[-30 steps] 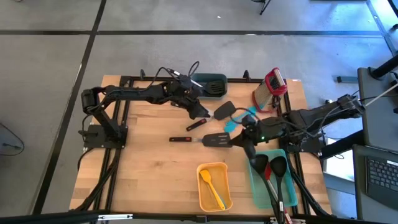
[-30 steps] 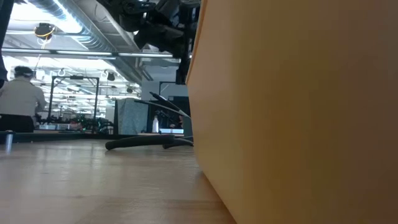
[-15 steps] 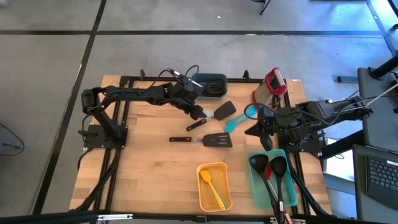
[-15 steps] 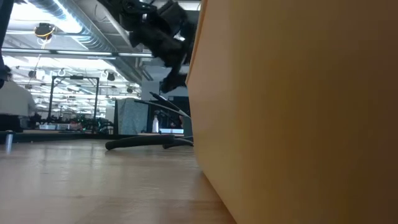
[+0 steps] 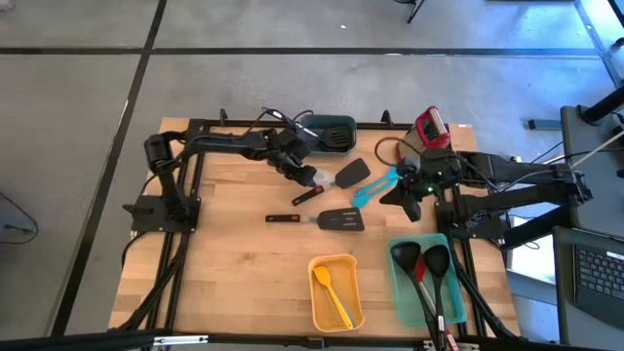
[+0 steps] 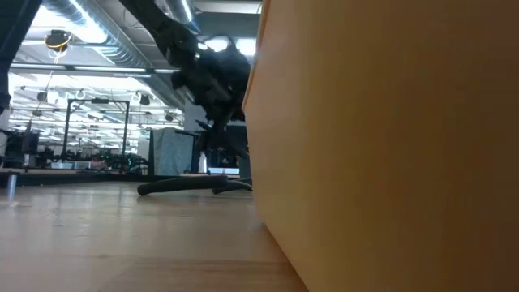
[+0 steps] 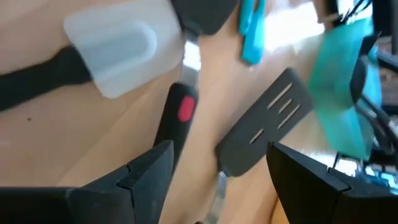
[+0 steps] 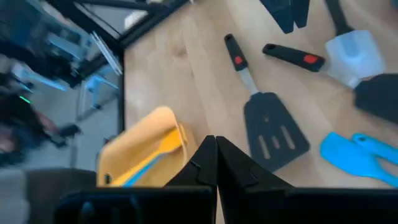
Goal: Pick & Place Kitchen Items
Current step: Put the large black spatula into the blue bin
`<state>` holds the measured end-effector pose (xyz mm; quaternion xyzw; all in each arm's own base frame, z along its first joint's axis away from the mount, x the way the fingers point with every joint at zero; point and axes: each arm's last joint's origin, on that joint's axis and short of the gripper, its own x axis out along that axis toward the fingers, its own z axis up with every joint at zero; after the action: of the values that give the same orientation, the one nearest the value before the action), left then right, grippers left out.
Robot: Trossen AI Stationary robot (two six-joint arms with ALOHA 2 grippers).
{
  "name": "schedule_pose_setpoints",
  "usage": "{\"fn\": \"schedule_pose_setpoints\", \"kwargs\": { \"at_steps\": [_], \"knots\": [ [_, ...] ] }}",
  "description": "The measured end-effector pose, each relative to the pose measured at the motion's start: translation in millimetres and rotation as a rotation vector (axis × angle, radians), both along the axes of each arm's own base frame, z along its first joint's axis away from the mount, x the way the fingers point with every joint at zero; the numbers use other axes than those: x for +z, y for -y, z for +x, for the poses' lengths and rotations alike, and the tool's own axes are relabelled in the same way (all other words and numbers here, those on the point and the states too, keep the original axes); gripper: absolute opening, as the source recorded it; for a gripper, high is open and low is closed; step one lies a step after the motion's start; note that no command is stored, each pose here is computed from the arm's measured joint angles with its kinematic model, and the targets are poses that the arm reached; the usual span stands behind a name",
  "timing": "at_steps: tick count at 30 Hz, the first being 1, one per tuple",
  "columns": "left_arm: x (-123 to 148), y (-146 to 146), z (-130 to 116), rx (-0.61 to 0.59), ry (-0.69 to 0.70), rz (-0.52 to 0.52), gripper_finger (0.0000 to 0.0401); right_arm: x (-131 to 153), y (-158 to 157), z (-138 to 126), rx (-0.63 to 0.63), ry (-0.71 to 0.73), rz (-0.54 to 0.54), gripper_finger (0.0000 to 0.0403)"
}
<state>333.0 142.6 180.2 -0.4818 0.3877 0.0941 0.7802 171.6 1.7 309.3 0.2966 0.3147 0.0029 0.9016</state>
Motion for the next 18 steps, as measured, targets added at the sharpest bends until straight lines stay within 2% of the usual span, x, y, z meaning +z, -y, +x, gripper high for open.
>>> {"fn": "schedule_pose_setpoints", "kwargs": {
  "at_steps": [3, 10, 18],
  "knots": [
    [-18.0, -7.7, 1.9, -0.055, 0.003, -0.023, 0.0253, -5.4, 5.5, 2.3, -0.015, 0.013, 0.048, 0.0],
    [-48.9, -21.9, -1.1, -0.16, 0.009, -0.056, 0.0253, -10.3, 18.2, 4.2, -0.103, -0.006, 0.057, 0.0],
    [-62.1, -21.8, 2.0, -0.218, 0.035, -0.068, 0.0253, -12.5, 26.6, 7.2, -0.189, -0.015, 0.049, 0.0]
  ]
}}
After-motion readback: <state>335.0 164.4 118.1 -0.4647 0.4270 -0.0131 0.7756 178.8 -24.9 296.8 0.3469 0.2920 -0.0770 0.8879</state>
